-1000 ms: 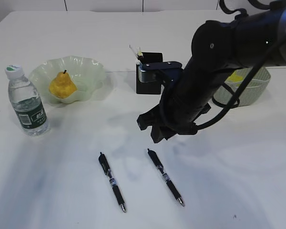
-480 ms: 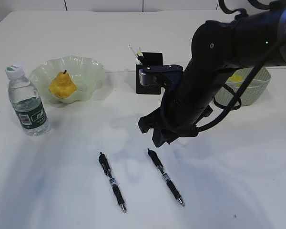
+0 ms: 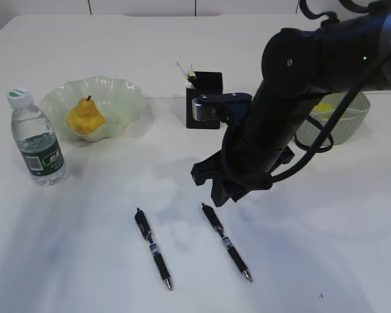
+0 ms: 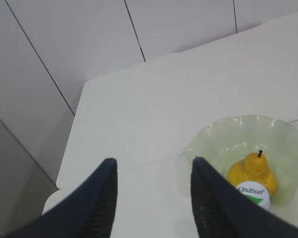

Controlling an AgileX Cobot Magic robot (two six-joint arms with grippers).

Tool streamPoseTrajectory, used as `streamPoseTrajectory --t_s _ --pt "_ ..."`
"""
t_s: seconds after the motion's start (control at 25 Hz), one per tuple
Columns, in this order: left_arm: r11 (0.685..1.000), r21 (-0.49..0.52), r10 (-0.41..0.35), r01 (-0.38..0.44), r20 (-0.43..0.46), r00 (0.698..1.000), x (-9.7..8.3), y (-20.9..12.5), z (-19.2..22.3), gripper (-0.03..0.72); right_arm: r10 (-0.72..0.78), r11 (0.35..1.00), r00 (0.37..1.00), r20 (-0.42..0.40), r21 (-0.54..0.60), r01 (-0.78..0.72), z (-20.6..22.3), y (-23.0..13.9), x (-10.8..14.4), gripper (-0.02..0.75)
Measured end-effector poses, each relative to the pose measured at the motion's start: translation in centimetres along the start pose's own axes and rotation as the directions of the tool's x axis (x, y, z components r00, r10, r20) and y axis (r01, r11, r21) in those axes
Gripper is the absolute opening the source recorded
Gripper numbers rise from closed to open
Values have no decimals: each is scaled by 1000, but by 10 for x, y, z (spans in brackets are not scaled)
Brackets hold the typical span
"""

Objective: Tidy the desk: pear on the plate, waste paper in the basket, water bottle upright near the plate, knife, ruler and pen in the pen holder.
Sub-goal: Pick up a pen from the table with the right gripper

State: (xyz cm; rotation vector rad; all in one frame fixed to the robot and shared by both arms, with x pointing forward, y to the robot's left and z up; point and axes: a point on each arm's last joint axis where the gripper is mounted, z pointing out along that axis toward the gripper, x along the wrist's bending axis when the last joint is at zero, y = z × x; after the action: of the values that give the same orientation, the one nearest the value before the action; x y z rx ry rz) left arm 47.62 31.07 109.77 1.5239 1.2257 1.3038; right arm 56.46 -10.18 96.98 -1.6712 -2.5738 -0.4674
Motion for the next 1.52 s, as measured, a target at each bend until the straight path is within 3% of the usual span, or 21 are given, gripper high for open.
streamPoseTrajectory --t_s 0.28,0.68,1.04,1.52 --pt "1000 -2 0 0 0 1000 0 0 0 341 36 999 999 0 14 -36 1 -1 0 241" --pt "1000 8 -24 24 -2 1000 0 -1 0 341 76 989 997 6 125 -76 12 -9 -2 242" --pt "999 21 -42 42 -2 999 0 -2 0 341 40 999 999 0 11 -39 14 2 -2 242" --pt "999 23 -45 45 -2 999 0 -2 0 341 23 999 1000 3 34 -23 38 14 -5 242"
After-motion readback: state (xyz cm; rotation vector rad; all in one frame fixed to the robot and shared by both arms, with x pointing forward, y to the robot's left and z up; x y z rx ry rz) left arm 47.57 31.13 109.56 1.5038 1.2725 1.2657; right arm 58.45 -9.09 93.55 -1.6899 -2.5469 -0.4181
